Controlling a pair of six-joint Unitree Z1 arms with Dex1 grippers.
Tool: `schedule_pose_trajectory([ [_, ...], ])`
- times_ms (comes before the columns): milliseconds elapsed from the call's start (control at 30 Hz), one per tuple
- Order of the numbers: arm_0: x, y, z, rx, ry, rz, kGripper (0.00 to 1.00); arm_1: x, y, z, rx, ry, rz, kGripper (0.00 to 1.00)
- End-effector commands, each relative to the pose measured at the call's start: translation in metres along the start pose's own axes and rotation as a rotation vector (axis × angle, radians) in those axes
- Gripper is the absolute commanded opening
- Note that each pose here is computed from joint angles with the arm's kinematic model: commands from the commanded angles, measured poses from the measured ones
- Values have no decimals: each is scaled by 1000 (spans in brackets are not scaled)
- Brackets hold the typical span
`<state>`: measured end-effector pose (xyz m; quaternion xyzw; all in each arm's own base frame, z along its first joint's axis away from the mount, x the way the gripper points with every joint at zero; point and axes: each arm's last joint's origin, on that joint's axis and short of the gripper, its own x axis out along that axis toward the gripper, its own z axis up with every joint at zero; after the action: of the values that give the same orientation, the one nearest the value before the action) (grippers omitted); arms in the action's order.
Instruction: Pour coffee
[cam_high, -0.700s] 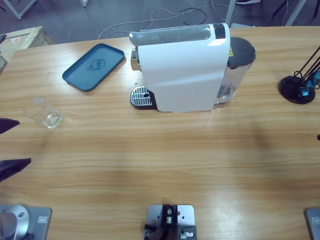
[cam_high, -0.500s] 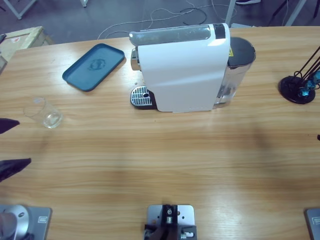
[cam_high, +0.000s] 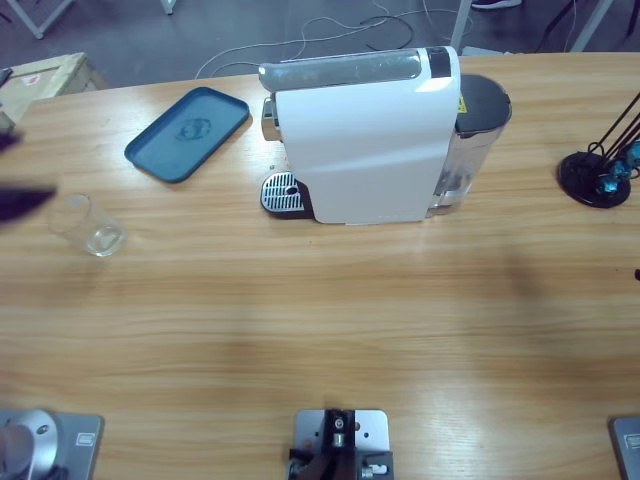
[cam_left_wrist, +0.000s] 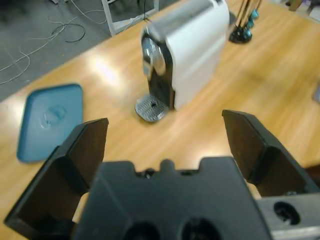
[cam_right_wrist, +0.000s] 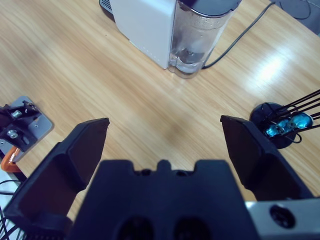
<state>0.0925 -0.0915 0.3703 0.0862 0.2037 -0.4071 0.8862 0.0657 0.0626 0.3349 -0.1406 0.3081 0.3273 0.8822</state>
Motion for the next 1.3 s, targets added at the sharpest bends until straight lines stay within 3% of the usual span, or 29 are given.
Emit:
schedule_pose_trajectory([
  [33,126,34,63,-244,134,59,987,2,0,-8,7,16,-8,1000],
  [133,157,33,66,-517,157,-49,987,4,0,-7,7,23,-7,1000],
  [300,188,48,54,-911,217,-50,1000,12,1,-6,-1,28,-7,1000],
  [533,226,55,51,-1033,208,-136,958,12,1,-6,-2,26,-9,1000],
  [633,234,55,50,-1044,232,-171,778,11,1,-7,0,26,-9,1000],
  [700,236,55,48,-1047,245,-183,603,11,1,-7,1,25,-9,1000],
  [733,236,54,48,-1047,248,-188,424,11,1,-7,1,25,-9,1000],
  [767,235,54,49,-1041,243,-190,90,11,1,-7,1,25,-9,1000],
  [800,232,54,51,-1038,235,-192,0,11,1,-7,1,25,-9,1000],
  [1100,213,51,69,-982,142,-214,0,10,1,-7,2,19,-9,996],
  [1300,204,43,81,-958,111,-256,0,10,1,-7,3,20,-10,996],
])
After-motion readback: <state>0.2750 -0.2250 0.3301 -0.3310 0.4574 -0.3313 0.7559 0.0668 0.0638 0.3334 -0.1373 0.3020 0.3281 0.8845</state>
